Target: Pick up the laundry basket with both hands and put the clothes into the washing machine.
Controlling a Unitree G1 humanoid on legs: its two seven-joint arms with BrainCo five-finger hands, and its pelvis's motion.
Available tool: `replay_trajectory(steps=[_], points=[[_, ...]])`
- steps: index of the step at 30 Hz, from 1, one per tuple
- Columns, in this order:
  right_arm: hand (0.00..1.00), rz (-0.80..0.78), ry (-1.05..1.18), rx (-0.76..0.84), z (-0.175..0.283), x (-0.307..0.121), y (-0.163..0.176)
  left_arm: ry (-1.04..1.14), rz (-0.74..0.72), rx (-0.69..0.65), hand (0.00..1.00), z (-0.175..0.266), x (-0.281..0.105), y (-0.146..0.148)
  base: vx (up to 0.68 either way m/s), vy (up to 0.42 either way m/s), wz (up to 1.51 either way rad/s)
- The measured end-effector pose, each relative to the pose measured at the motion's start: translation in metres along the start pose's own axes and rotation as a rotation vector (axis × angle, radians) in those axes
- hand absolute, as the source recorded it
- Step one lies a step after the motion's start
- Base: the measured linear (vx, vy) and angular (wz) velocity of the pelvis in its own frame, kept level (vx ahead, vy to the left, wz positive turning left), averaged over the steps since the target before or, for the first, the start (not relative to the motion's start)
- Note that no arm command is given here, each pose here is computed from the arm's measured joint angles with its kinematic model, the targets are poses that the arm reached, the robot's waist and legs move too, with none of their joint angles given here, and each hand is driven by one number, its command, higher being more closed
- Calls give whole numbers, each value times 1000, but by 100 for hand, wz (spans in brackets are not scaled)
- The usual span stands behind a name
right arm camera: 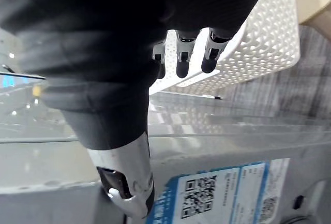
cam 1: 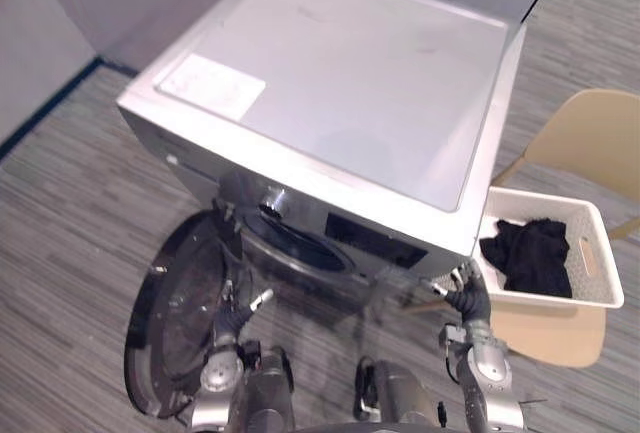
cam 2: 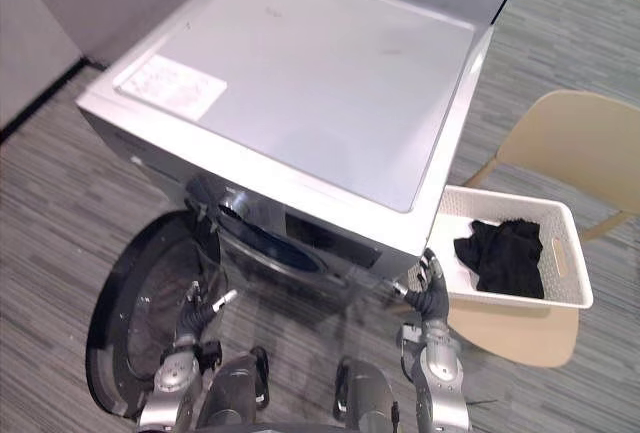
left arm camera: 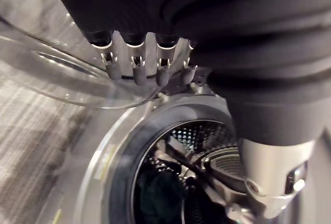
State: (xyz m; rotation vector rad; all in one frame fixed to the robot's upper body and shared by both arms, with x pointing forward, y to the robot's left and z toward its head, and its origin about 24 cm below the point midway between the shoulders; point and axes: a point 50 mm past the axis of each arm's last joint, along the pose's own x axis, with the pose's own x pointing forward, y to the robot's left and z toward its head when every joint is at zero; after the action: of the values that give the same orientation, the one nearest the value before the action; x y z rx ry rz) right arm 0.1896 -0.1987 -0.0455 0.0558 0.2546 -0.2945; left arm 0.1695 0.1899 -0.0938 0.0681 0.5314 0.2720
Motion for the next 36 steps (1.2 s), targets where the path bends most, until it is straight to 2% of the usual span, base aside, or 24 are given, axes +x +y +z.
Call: replay_trajectory(steps=[7, 13, 17, 21, 25, 30, 31, 36], points=[[0, -7, 211, -64, -44, -6, -4, 152, -40, 18, 0, -34, -7, -6, 108, 1, -42], [0, -21, 198, -99, -39, 8, -8, 202, -96, 67, 0, -41, -5, -22, 2, 66, -138], [0, 8, 136, -89, -21, 26, 7, 160, -101, 135, 0, -29, 7, -16, -147, 70, -226], [0, 17, 183, -117, -30, 27, 11, 194, -84, 196, 0, -35, 7, -3, -87, -131, -233], [0, 21, 180, -150, -27, 30, 6, 226, -85, 202, 0, -41, 5, -2, -12, -247, -184], [0, 90, 168, -244, -26, 31, 17, 288, -86, 186, 0, -60, -10, -2, 128, -164, -151], [0, 102, 169, -255, -27, 30, 18, 279, -77, 152, 0, -59, -11, -4, 187, -13, -146], [0, 135, 216, -274, -38, 25, 20, 218, -90, 146, 0, -46, -5, -9, 243, 54, -93]])
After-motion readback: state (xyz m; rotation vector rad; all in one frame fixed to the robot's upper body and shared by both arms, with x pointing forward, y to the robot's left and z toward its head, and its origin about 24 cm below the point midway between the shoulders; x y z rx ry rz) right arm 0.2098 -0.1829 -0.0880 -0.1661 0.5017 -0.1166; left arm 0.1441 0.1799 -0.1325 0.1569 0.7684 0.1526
